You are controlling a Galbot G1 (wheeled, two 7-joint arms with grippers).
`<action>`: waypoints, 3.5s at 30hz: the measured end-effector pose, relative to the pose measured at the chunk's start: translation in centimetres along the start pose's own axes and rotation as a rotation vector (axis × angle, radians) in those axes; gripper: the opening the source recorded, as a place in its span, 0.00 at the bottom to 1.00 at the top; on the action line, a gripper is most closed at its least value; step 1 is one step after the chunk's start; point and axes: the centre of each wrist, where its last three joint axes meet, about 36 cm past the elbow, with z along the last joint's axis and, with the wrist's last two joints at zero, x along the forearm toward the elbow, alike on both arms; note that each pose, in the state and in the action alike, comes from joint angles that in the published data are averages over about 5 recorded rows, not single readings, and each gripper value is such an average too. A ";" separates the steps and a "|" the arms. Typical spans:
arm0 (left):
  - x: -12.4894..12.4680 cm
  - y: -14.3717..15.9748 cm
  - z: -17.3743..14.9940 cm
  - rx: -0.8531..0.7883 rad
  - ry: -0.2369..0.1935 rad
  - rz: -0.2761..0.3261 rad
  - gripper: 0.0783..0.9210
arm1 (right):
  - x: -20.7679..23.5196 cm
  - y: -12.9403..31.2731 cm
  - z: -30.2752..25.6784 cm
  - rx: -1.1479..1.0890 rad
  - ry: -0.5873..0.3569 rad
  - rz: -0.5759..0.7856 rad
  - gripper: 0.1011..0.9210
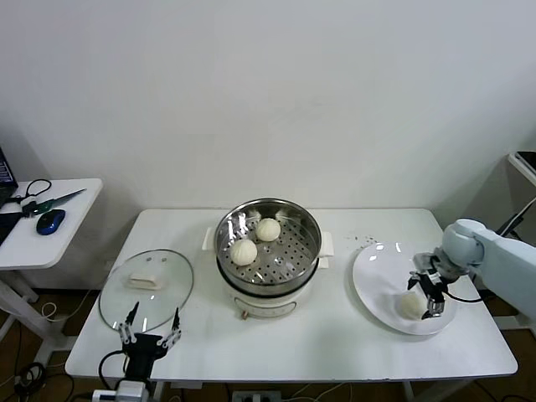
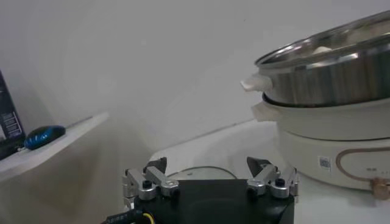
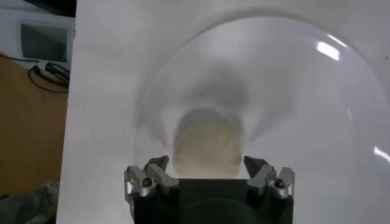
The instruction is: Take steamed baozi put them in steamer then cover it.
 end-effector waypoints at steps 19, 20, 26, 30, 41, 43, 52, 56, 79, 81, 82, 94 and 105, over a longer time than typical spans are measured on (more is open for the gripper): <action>0.3 -0.3 0.2 0.001 0.005 0.004 0.88 | -0.3 -0.7 -0.2 0.011 -0.009 0.009 0.71; 0.3 -0.3 0.2 0.002 0.005 0.004 0.88 | -0.2 -0.8 -0.2 0.016 -0.012 0.010 0.71; 0.2 -0.3 0.2 0.002 0.002 0.007 0.88 | 2.7 -3.0 -1.2 0.122 -0.032 0.028 0.71; 0.2 -0.3 0.1 0.003 -0.001 0.007 0.88 | 6.9 -5.5 -3.5 0.284 -0.031 0.059 0.71; 0.7 -0.1 0.3 0.010 0.003 0.003 0.88 | 21.2 -11.5 -14.6 0.804 0.038 0.163 0.71; 0.7 0.0 0.2 0.012 0.002 0.002 0.88 | 23.0 -11.9 -17.3 0.893 0.057 0.174 0.71; 0.4 0.1 0.0 0.005 -0.005 0.006 0.88 | 25.3 -12.3 -30.2 1.247 0.125 0.167 0.72; 0.4 0.0 0.1 0.000 -0.004 0.012 0.88 | 23.6 -11.8 -35.1 1.363 0.141 0.139 0.72; 0.8 0.6 1.3 0.001 0.020 0.008 0.88 | 13.3 -7.0 -45.3 1.645 0.093 -0.023 0.73; 0.8 0.6 1.3 0.001 0.020 0.007 0.88 | 13.1 -6.8 -45.3 1.647 0.089 -0.028 0.73; 0.8 0.6 1.4 0.001 0.020 0.006 0.88 | 13.0 -6.7 -45.3 1.647 0.087 -0.030 0.73; 0.7 0.7 1.4 0.001 0.021 0.005 0.88 | 13.2 -6.7 -44.6 1.631 0.068 -0.019 0.88; 1.0 1.4 1.0 -0.010 0.015 -0.001 0.88 | 17.2 -8.8 -41.0 1.507 0.075 0.086 0.88</action>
